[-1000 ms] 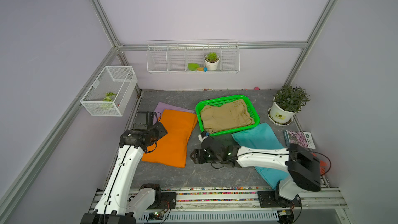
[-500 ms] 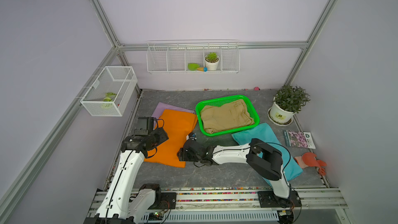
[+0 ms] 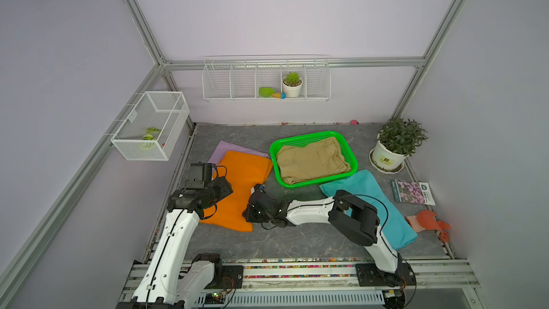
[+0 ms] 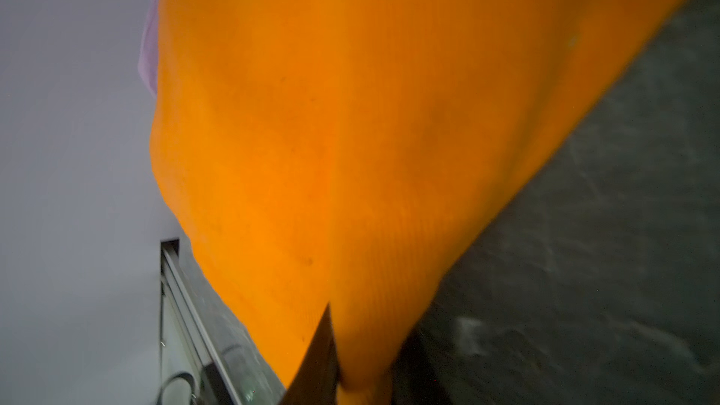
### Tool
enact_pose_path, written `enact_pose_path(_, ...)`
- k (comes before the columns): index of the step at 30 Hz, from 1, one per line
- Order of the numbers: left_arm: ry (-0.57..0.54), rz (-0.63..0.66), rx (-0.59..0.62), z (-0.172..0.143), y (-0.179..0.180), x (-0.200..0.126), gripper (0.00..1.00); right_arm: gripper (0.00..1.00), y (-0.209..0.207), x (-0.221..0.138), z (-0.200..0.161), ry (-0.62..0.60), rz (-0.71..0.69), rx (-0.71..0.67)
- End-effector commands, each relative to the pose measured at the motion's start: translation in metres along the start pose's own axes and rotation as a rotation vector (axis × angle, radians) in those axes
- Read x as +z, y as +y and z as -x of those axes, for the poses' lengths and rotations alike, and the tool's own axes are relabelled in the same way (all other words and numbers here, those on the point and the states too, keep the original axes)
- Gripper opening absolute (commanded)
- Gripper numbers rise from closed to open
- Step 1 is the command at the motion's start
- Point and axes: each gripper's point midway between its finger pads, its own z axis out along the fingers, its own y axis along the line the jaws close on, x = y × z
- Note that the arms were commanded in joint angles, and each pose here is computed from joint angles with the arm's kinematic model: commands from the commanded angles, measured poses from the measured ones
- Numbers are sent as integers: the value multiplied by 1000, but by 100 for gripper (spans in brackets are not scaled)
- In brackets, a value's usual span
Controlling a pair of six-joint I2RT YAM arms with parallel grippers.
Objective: Put the folded long pants in the basket
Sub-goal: Adjust the long pant at the center of the board.
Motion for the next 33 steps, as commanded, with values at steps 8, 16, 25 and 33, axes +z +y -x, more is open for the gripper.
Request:
enact_pose_path(8, 12, -70, 66, 5, -15, 3, 61, 0, -45, -112, -46, 350, -145, -196)
enact_pose_path(16, 107, -112, 167, 24, -41, 25, 68, 0, -146, -192, -55, 540, -391, -237)
enact_pose_path(25, 389, -2, 79, -6, -21, 97, 69, 2, -205, -209, -13, 427, -542, -173)
enact_pose_path(33, 491, 35, 45, -38, 0, 122, 70, 3, -209, -200, 9, 405, -576, -196)
